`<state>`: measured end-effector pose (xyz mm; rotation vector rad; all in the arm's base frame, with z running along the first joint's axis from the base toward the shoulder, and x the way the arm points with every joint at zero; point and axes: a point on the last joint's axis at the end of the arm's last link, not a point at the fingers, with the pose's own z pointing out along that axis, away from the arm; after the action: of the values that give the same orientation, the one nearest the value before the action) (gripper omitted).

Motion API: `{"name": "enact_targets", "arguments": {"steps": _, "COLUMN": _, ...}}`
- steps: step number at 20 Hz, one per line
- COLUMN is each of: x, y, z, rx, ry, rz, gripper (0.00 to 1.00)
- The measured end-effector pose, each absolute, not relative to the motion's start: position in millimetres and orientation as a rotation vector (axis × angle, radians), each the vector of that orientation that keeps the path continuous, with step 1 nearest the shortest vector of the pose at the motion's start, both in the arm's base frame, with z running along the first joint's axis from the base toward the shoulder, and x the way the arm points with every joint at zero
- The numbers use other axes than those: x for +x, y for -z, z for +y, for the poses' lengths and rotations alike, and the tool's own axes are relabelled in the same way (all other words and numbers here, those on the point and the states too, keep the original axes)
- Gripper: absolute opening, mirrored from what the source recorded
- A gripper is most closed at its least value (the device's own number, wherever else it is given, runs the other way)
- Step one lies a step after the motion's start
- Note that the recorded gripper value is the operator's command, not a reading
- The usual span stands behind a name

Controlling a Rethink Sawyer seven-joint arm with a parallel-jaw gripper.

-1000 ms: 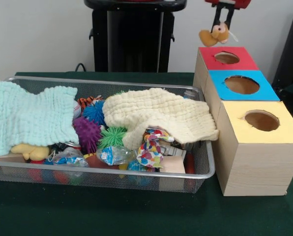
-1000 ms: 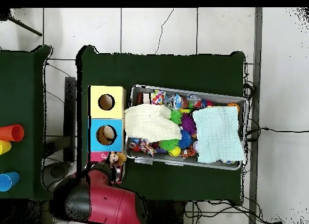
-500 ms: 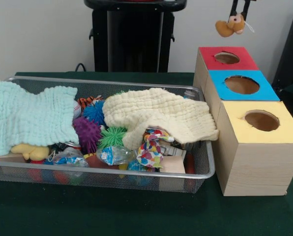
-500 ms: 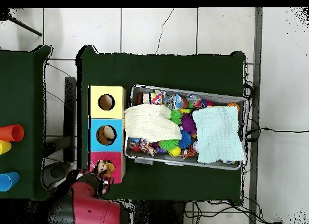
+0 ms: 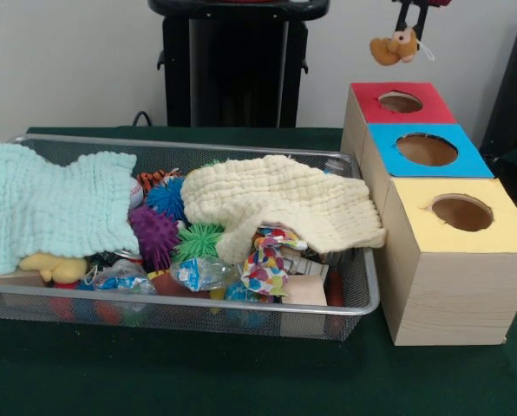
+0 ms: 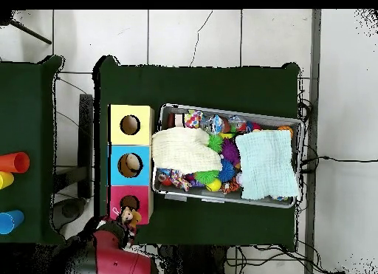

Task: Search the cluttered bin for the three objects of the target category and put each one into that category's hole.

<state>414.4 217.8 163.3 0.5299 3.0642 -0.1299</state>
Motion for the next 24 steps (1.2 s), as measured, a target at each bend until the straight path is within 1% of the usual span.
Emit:
{"name": "enact_targets", "arguments": {"steps": 7, "x": 400, "y": -147, "z": 217, "rx": 0.539, "ry": 0.164, "rz": 3.090, "gripper": 0.00}}
{"name": "enact_targets", "arguments": {"steps": 16, "x": 368, "y": -129, "z": 236, "rx": 0.505, "ry": 0.211, "rz": 3.138, "gripper": 0.00}}
{"name": "enact_targets", "arguments": {"steps": 24, "x": 363, "y": -123, "z": 240, "rx": 0.542, "ry": 0.228, "rz": 3.142, "gripper": 0.00}}
